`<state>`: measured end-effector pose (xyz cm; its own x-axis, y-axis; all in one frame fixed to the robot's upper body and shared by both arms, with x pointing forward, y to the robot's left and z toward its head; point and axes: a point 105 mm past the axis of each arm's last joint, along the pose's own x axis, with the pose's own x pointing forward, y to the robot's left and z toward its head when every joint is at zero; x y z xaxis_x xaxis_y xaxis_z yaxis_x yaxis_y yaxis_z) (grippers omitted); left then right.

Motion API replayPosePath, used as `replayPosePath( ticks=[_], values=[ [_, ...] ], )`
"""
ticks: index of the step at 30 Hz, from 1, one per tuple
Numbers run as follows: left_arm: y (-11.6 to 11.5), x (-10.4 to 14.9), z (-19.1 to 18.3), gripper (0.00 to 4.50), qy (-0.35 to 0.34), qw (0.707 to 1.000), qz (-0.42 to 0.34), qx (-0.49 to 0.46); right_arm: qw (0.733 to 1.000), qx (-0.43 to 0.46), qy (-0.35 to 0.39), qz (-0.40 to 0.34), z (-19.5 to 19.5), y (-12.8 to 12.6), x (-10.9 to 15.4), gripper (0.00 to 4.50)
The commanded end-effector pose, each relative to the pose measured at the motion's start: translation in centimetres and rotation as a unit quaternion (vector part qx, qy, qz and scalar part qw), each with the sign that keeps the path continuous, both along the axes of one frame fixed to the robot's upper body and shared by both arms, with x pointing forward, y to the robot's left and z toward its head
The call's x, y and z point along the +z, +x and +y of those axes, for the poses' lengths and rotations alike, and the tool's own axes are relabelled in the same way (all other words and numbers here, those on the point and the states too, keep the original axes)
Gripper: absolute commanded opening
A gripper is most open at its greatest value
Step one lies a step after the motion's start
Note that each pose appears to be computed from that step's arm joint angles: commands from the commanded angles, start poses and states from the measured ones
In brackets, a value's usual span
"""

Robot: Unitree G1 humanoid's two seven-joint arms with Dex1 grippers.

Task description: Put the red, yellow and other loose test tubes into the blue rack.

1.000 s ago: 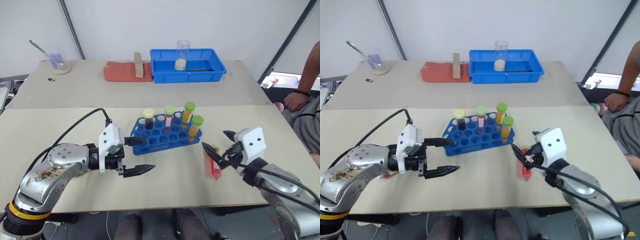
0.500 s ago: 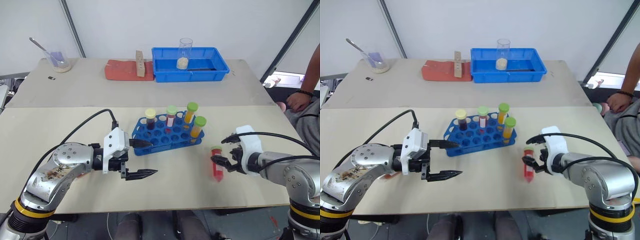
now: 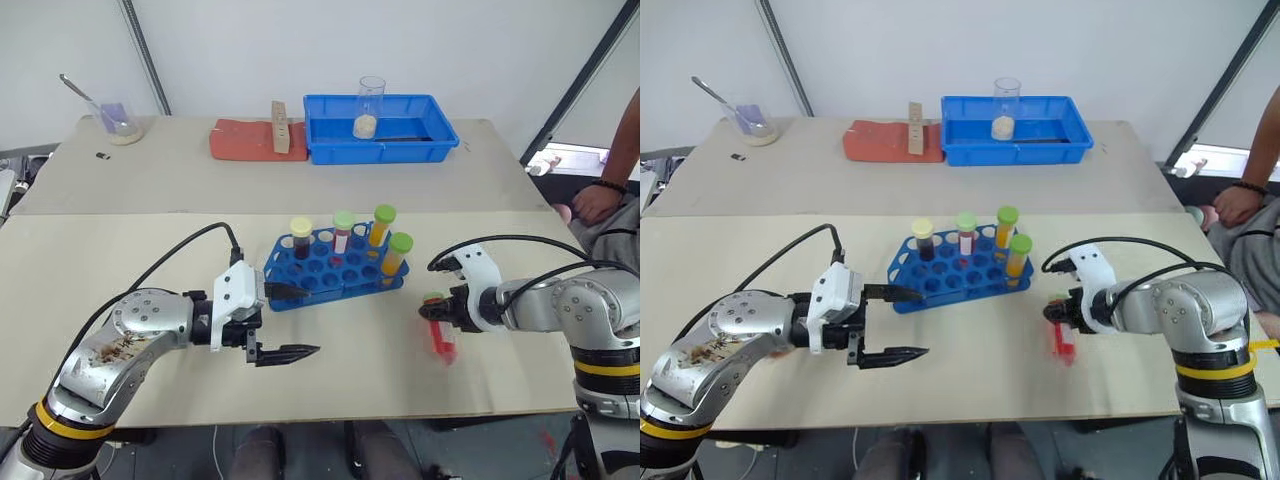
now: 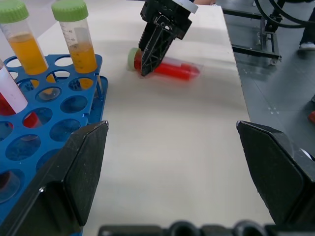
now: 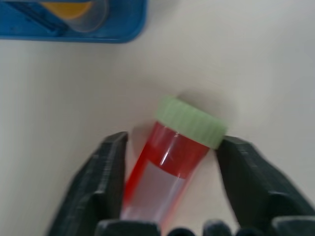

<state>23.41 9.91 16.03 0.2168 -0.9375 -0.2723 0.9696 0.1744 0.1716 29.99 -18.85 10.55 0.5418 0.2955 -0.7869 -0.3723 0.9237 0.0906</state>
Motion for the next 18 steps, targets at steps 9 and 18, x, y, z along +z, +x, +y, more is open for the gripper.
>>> replayPosePath(
  ticks=[9, 18],
  values=[
    [0.0, 0.5, 0.4, 4.50, -0.011, 1.000, -0.018, 0.002, 0.991, 0.116, 0.010, -0.063, 2.8, -1.4, 3.8, 1.06],
    [1.6, 1.6, 4.0, 4.50, -0.039, 0.997, -0.019, 0.068, 0.897, 0.234, 0.241, -0.287, 9.1, -3.9, 9.7, 1.06]
  ],
)
